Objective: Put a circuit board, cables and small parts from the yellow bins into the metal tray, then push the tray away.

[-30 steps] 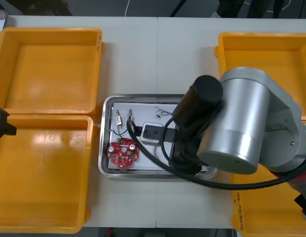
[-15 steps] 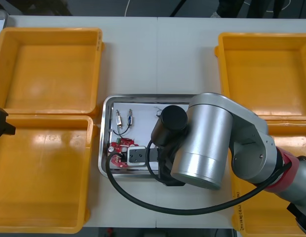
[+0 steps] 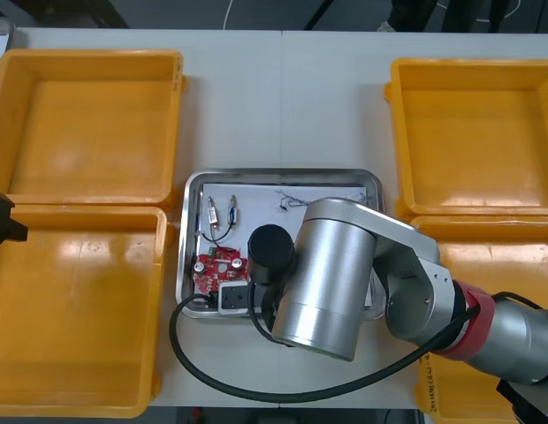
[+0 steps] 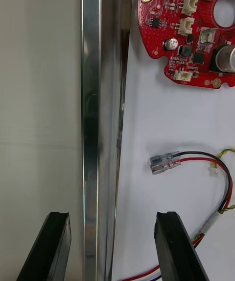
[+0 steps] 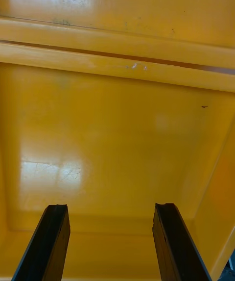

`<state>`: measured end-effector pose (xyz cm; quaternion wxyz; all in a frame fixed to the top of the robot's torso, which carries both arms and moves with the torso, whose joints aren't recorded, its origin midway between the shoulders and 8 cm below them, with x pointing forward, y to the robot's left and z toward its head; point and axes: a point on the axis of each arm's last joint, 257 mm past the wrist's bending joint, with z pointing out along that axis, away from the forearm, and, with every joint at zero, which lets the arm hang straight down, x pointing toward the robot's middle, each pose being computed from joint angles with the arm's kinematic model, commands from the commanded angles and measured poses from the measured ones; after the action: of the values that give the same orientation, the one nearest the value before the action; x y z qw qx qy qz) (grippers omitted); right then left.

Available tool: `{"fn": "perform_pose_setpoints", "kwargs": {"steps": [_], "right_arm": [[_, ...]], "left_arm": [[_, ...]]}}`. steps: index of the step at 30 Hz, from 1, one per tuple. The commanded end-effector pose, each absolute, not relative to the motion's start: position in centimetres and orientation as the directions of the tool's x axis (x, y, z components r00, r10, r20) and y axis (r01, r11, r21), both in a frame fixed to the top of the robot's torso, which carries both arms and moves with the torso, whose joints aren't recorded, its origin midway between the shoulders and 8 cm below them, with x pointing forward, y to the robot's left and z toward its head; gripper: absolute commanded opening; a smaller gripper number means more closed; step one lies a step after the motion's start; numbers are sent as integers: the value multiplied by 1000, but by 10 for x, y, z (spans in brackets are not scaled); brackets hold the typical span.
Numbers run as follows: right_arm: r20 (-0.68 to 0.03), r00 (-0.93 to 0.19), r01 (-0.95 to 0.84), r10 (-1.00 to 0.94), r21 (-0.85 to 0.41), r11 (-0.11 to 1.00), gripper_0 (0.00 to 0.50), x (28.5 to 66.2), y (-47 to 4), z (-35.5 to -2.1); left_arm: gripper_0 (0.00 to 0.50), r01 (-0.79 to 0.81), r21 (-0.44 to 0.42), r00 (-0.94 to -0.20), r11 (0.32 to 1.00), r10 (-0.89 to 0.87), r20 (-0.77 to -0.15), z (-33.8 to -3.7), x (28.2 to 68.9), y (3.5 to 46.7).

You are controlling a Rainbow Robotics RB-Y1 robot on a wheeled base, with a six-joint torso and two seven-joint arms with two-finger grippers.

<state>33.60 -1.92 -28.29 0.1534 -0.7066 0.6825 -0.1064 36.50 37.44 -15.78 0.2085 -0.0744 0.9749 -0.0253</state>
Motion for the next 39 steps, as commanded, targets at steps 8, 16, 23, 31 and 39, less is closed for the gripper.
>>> {"fn": "perform_pose_setpoints", "kwargs": {"steps": [8,16,23,31,39], "right_arm": [[-85,48,-938,-995,-346,-16,500,310,-3,-307],[-94,44,-936,-995,-351,-8,500,315,6,-317],[-91,48,-924,-995,-383,-9,500,323,8,-324],[-82,43,-921,-996,-390,-7,500,325,6,-324],[-73,39,-915,-997,-402,-7,55,329,3,-324]], "left_arm": [[500,-55,-4,-901,998,-51,-431,-146,361,386],[500,-55,-4,-901,998,-51,-431,-146,361,386],[500,-55,-4,-901,998,-51,-431,-146,361,386],[500,-55,-4,-901,998,-51,-431,-146,361,386],[500,-55,-4,-901,998,-51,-431,-146,361,386]]}}
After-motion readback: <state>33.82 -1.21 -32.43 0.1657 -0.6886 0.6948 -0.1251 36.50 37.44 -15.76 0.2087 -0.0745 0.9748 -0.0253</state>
